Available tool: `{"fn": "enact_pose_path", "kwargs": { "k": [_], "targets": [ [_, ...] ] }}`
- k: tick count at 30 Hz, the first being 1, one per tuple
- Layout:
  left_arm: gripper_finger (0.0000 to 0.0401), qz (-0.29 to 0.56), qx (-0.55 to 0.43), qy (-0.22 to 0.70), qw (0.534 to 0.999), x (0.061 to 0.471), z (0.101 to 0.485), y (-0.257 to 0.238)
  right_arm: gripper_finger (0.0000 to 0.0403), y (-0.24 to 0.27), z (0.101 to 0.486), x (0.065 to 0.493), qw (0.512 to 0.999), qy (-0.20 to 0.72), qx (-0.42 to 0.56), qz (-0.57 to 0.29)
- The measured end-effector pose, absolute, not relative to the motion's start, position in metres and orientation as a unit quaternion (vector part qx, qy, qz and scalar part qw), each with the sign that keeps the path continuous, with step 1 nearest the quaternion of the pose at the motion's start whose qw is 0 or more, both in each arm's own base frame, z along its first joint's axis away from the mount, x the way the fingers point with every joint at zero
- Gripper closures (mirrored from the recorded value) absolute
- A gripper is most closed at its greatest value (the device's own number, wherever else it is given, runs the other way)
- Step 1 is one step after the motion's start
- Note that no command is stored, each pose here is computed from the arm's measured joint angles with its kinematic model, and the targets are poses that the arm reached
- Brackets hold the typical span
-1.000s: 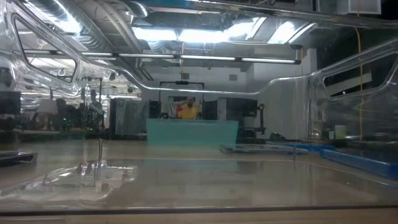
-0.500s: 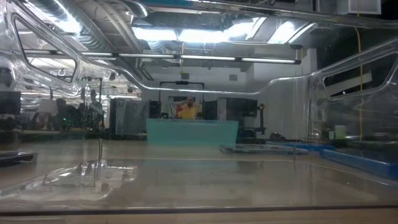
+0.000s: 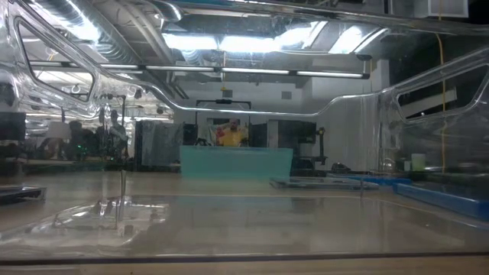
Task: Pick & place jewel cases by type
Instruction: Put the middle left blue CD case into the green bin
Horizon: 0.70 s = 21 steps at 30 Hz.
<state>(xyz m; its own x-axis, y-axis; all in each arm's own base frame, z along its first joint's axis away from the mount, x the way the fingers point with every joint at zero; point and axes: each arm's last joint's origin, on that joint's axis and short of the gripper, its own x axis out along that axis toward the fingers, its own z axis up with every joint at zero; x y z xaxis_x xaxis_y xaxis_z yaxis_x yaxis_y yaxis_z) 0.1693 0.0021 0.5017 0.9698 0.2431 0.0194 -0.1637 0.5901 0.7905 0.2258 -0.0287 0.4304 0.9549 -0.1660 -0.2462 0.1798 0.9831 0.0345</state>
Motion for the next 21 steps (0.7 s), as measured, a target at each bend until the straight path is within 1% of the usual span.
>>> {"fn": "enact_pose_path", "kwargs": {
  "k": [6, 10, 21],
  "targets": [
    [0.0388, 0.119, 0.497, 0.05, 0.858, 0.175, 0.502, -0.01, 0.0398, -0.029, 0.43, 0.226, 0.988, 0.122, 0.03, -0.088],
    [0.0388, 0.121, 0.547, 0.057, 0.827, 0.178, 0.502, -0.02, 0.0398, -0.029, 0.43, 0.226, 0.988, 0.122, 0.03, -0.088],
    [0.0388, 0.129, 0.695, 0.13, 0.695, 0.191, 0.494, -0.043, 0.0398, -0.029, 0.43, 0.226, 0.988, 0.121, 0.041, -0.091]
  ]
}}
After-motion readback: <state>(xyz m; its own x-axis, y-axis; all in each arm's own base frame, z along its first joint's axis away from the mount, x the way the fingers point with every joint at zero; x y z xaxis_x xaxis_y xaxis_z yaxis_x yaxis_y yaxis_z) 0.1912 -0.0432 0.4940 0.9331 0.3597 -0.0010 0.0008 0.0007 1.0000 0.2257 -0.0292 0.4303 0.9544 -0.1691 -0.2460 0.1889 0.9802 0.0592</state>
